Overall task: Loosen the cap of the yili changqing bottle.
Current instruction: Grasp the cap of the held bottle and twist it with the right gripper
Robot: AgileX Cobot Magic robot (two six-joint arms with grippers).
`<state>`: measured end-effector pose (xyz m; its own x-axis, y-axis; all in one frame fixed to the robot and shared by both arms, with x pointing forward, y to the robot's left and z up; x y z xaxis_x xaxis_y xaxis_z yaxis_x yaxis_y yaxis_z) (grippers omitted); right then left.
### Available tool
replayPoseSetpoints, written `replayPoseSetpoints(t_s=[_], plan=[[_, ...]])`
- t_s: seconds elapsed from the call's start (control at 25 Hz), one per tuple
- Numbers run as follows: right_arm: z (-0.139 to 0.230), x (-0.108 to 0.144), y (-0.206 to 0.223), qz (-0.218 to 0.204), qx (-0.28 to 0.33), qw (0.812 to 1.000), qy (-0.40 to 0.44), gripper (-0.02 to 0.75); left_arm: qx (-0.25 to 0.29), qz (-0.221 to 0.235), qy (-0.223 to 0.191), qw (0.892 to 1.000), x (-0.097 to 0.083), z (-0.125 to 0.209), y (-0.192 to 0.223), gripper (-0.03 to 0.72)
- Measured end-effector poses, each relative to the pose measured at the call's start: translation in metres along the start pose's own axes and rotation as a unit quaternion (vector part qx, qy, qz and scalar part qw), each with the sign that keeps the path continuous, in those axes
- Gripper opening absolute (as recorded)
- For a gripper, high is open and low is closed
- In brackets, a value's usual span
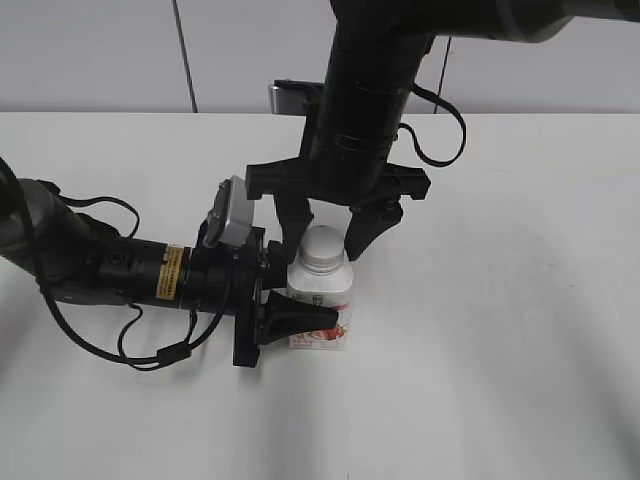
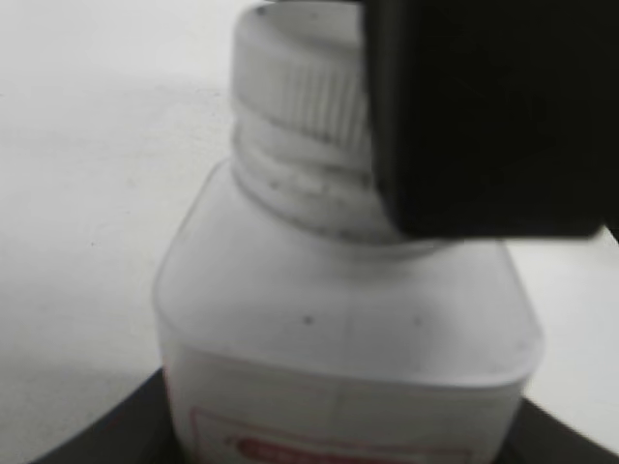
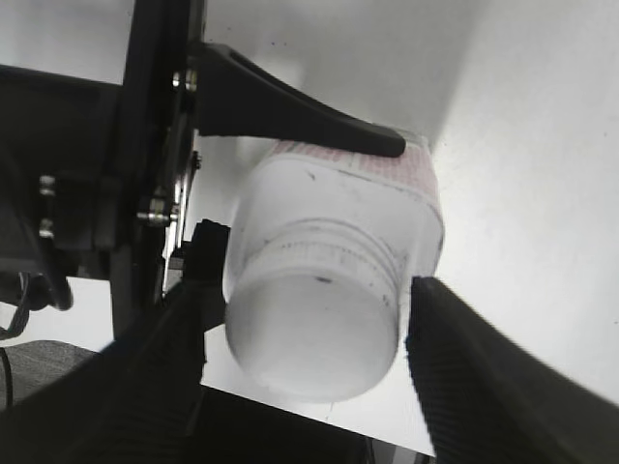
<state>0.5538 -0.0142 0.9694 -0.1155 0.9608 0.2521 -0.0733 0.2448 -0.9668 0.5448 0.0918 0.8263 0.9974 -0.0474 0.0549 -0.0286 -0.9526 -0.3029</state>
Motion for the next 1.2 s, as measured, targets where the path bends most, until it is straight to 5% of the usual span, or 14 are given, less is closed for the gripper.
replayPoseSetpoints(t_s=[0.2,0.44,0.64,0.8,1.2], plan=[[-0.0001,-0.0005,0.0000,0.002,-0.001,1.000,-0.001,0.397,0.000,0.000,0.000,1.000,0.0000,0.0000,0.0000,0.367],[-0.0002,-0.0008,0.0000,0.003,-0.001,1.000,-0.018,0.397,0.000,0.000,0.000,1.000,0.0001,0.0000,0.0000,0.367],[-0.0004,-0.0011,0.0000,0.005,-0.001,0.988,-0.153,0.397,0.000,0.000,0.000,1.000,0.0001,0.0000,0.0000,0.367],[-0.0003,-0.0015,0.0000,0.007,0.001,0.952,-0.305,0.397,0.000,0.000,0.000,1.000,0.0001,0.0000,0.0000,0.367],[-0.0002,-0.0023,0.0000,0.009,0.005,0.814,-0.580,0.397,0.000,0.001,0.002,1.000,-0.0002,0.0001,0.0000,0.367]])
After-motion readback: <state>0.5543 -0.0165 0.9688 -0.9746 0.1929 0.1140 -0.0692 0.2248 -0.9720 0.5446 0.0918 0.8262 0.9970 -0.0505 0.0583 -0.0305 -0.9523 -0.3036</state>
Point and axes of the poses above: a point on each arm's last joint axis where the gripper is mounted, y pointing out along that axis toward the gripper, x along the wrist's bending axis when the last joint is at zero, z = x × y, the point moved 2 cm from there along y, pointing out along that axis toward the gripper, and after that the axes turned 9 degrees about y, right-handed, at the moved point
